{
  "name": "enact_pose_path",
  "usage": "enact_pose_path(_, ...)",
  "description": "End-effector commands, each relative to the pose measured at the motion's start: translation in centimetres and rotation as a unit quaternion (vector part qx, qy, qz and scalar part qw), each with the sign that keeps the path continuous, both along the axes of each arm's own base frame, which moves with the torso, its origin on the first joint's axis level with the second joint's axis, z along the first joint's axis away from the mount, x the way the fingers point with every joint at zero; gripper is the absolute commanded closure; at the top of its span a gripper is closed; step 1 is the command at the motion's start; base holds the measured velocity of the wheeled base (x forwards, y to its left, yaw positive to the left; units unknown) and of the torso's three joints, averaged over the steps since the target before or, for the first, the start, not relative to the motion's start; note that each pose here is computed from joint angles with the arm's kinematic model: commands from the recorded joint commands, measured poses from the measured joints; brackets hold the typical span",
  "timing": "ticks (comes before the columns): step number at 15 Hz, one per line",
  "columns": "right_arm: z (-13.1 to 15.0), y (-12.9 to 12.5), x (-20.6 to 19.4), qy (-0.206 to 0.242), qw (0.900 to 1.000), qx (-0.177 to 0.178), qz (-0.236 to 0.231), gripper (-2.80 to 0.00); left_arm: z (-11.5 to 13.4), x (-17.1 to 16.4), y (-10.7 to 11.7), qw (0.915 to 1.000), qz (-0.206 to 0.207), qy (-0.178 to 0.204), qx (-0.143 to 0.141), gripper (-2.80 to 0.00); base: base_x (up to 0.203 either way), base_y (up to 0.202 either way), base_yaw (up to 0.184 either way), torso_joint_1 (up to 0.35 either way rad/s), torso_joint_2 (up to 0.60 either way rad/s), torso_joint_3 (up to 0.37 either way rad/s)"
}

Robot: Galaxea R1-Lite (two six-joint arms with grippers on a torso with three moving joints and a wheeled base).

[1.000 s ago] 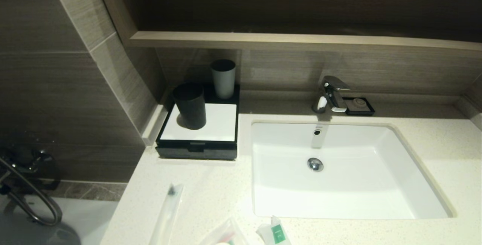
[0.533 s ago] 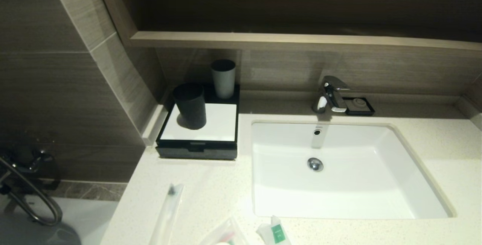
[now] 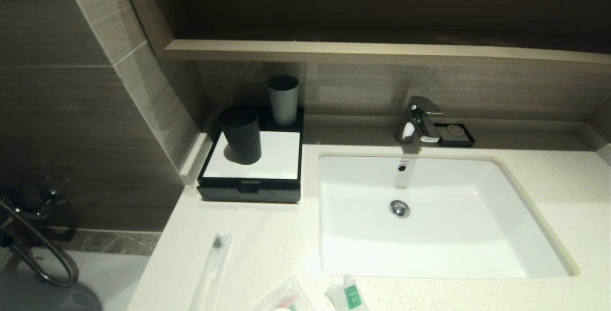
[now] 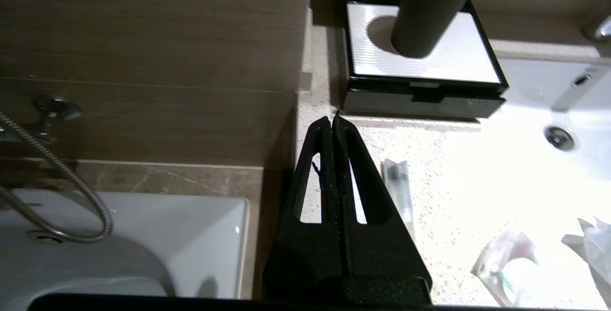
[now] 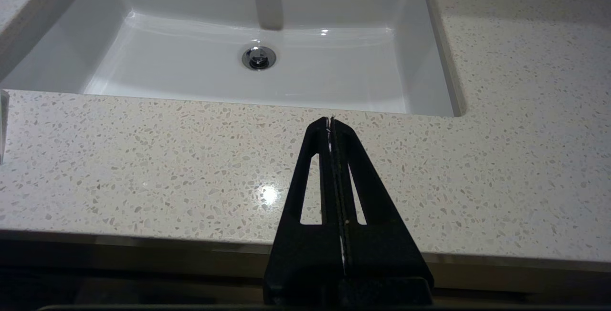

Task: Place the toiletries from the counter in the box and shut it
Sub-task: Pick up the cup

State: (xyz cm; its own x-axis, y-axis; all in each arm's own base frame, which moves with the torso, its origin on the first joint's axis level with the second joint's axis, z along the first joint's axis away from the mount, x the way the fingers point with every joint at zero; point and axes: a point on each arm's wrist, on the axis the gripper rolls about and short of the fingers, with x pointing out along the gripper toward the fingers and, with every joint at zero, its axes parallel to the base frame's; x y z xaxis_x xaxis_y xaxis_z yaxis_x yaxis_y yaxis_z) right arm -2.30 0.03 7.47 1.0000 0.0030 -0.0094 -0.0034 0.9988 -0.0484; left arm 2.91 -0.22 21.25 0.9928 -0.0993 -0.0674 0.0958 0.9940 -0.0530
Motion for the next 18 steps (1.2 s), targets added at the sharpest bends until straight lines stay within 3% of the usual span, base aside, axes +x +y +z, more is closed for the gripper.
enact_pose_path(1,0.0,0.0,0.0,0.0,1.0,0.0,0.001,0.0,0.3,3.4,-0.1,0.9976,-0.026,0.063,-0.004,0.0,0.0,0.0,0.0,0.0,0.0,0.0)
enact_pose_path(6,0.0,0.0,0.0,0.001,1.0,0.0,0.0,0.0,0.4,8.6,-0.9,0.988,-0.075,0.135,-0.007,0.0,0.0,0.0,0.0,0.0,0.0,0.0)
enact_pose_path(9,0.0,0.0,0.0,0.0,1.0,0.0,0.0,0.0,-0.3,11.6,-2.3,0.9834,-0.095,0.155,0.005,0.0,0.0,0.0,0.0,0.0,0.0,0.0)
enact_pose_path(12,0.0,0.0,0.0,0.001,1.0,0.0,0.001,0.0,-0.8,14.4,-4.7,0.9846,-0.092,0.146,0.026,0.0,0.0,0.0,0.0,0.0,0.0,0.0)
enact_pose_path(18,0.0,0.0,0.0,0.0,1.0,0.0,0.0,0.0,-0.6,17.8,-8.9,0.9845,-0.094,0.146,0.025,0.0,0.0,0.0,0.0,0.0,0.0,0.0)
